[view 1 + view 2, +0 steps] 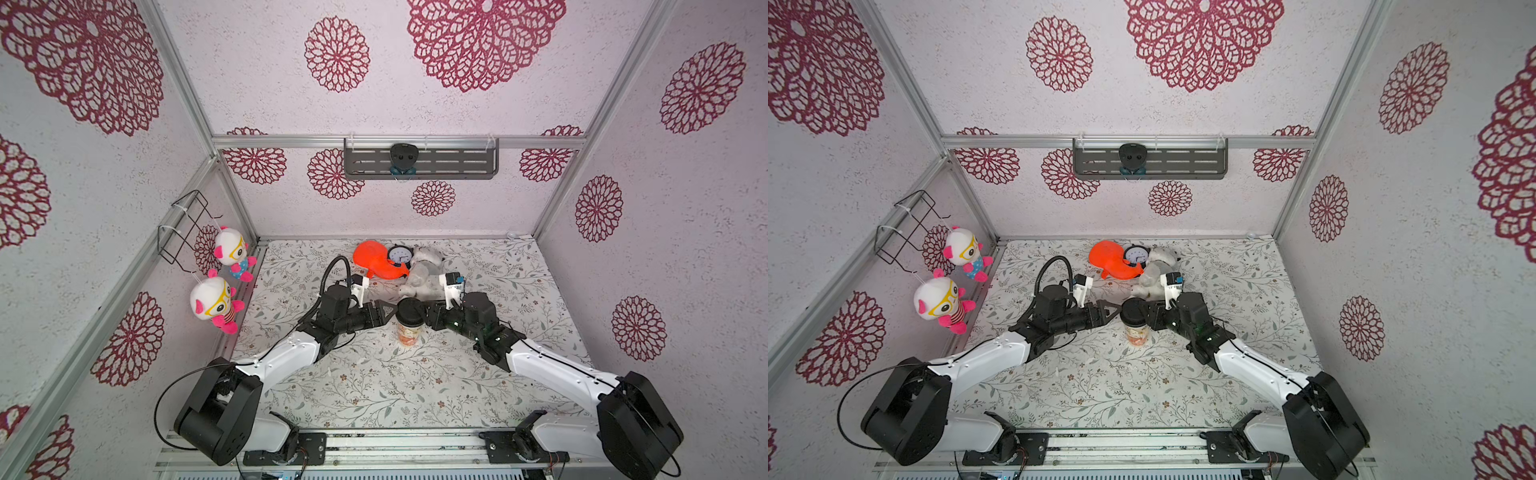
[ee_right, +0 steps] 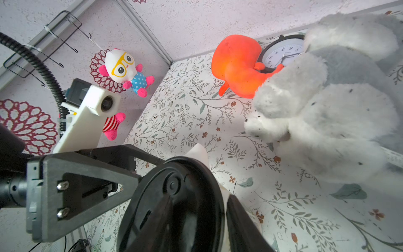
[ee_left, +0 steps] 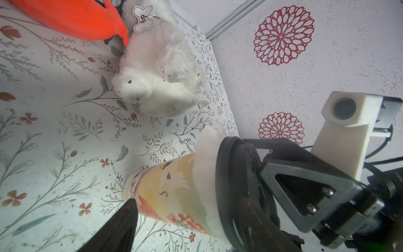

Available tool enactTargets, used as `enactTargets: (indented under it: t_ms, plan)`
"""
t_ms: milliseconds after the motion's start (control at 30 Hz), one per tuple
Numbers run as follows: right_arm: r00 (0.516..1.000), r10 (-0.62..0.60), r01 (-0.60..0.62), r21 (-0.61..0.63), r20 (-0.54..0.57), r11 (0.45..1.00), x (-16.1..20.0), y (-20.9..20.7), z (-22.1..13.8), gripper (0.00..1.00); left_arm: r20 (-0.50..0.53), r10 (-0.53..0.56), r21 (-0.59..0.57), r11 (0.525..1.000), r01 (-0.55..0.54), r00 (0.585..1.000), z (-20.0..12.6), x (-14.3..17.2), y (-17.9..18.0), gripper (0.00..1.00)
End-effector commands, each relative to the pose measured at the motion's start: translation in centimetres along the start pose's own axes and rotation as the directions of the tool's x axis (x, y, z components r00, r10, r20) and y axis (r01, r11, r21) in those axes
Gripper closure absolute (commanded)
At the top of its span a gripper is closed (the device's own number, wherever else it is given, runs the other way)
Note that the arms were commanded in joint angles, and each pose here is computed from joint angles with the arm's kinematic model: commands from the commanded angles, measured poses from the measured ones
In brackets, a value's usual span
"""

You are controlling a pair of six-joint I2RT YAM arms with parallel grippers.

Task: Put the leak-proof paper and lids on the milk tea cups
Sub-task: Secure the cup lid on the cup.

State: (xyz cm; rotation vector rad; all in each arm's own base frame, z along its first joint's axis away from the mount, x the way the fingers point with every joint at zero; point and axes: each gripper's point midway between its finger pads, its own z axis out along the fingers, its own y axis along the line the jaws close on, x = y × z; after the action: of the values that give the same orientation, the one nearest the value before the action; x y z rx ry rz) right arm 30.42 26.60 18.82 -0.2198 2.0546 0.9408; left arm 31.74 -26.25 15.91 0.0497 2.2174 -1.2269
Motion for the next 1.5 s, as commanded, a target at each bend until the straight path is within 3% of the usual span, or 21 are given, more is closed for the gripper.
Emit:
enactTargets:
  t_ms: [0, 400, 933, 1467]
  plan:
    - [0.967, 0.034, 0.007, 0.159, -0.251, 0.987, 7.7, -4.3, 0.1, 0.58, -0.017, -0.010, -0.001, 1.000, 0.010, 1.000, 0.7, 0.6, 0.6, 0.25]
    - [0.961, 0.027, 0.023, 0.178, -0.276, 0.984, 8.9, -5.0, 0.5, 0.61, -0.087, -0.083, -0.147, 0.987, 0.069, 0.993, 1.2, 4.8, 5.6, 0.29]
    - [0.957, 0.018, 0.047, 0.214, -0.291, 0.976, 9.9, -6.0, -0.1, 0.62, -0.109, -0.148, -0.164, 0.978, 0.129, 0.983, 2.5, 7.8, 8.1, 0.34]
    - [0.953, 0.017, 0.064, 0.253, -0.303, 0.965, 11.8, -7.6, -0.4, 0.64, -0.130, -0.122, -0.179, 0.979, 0.097, 0.984, 1.7, 10.7, 9.1, 0.37]
